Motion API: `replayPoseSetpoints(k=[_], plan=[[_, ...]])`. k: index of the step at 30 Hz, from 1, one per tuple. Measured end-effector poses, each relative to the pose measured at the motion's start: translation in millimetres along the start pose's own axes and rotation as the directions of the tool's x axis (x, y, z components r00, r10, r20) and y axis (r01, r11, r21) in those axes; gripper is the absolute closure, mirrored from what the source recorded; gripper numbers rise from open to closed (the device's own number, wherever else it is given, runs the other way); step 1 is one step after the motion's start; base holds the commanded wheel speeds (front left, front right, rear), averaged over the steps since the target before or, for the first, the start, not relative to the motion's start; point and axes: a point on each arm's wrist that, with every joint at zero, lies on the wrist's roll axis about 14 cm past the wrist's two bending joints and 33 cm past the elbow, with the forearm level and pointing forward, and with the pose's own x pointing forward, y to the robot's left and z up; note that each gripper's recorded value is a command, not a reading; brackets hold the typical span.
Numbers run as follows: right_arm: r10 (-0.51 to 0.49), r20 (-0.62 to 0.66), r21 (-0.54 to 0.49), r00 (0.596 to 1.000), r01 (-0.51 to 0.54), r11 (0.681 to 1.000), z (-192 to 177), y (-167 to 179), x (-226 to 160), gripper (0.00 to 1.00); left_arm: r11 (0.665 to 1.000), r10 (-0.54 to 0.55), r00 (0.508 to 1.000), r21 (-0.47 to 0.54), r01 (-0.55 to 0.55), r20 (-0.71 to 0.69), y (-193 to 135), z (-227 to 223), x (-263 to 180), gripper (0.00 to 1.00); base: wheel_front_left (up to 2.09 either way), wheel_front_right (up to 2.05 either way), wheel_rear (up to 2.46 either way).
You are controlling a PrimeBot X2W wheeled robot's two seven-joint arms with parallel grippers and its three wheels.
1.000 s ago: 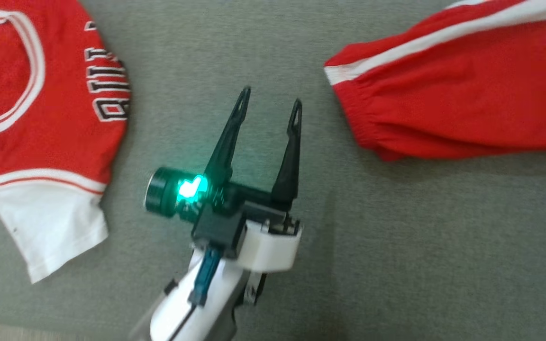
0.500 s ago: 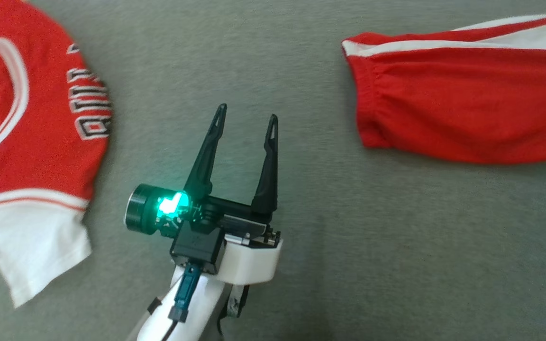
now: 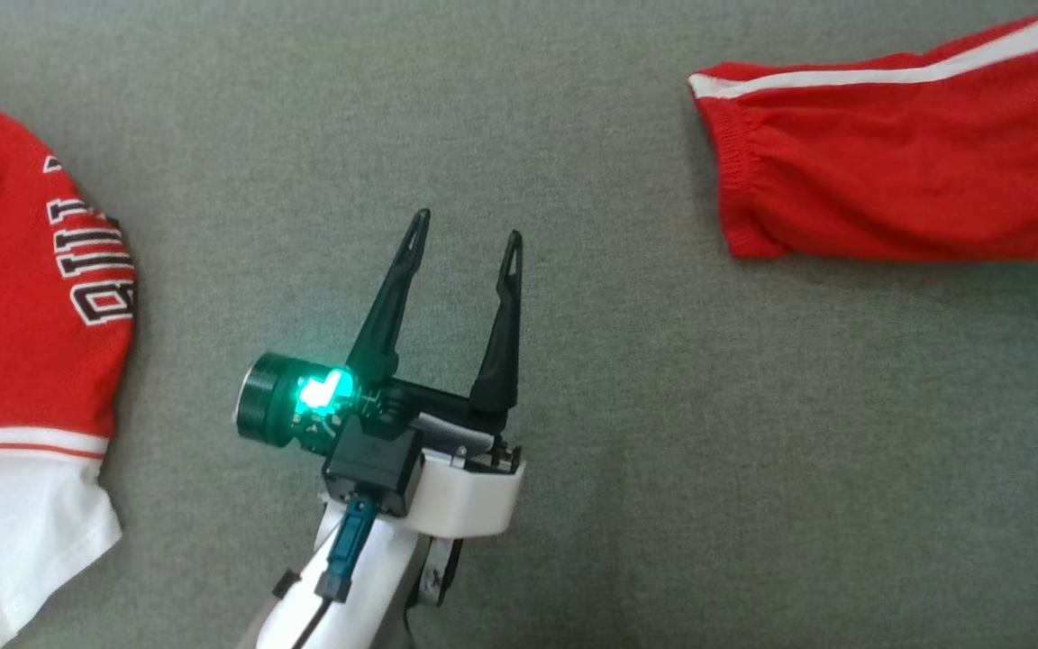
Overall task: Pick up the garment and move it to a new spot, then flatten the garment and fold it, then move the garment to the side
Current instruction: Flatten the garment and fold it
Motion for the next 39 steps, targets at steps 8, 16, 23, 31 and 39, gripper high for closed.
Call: replayPoseSetpoints(k=[8,16,23,31,39], plan=[[0.272,0.111,-0.114,0.956,-0.26,0.959,47,98,1,1.0,1.0,-0.006,1.0,0.006,0.006,-0.004,-3,5,-13,0.0,0.0,0.0,0.0],[0.497,0.04,-0.1,0.867,-0.492,0.865,34,201,-6,0.89,1.0,0.025,1.0,-0.006,-0.025,-0.01,5,7,-20,0.0,0.0,0.0,0.0],[0.596,0.018,0.012,0.803,-0.596,0.803,-2,257,-33,0.0,0.999,0.033,0.999,-0.023,-0.034,-0.016,5,11,-28,0.0,0.0,0.0,0.0],[0.454,0.111,0.087,0.884,-0.464,0.882,-3,195,-68,0.0,0.997,0.066,0.998,-0.026,-0.066,-0.014,3,20,-55,0.0,0.0,0.0,0.0],[0.371,-0.003,0.184,0.929,-0.364,0.913,-20,154,-58,1.0,0.995,0.093,0.996,-0.031,-0.093,-0.013,11,21,-59,0.0,0.0,0.0,0.0]])
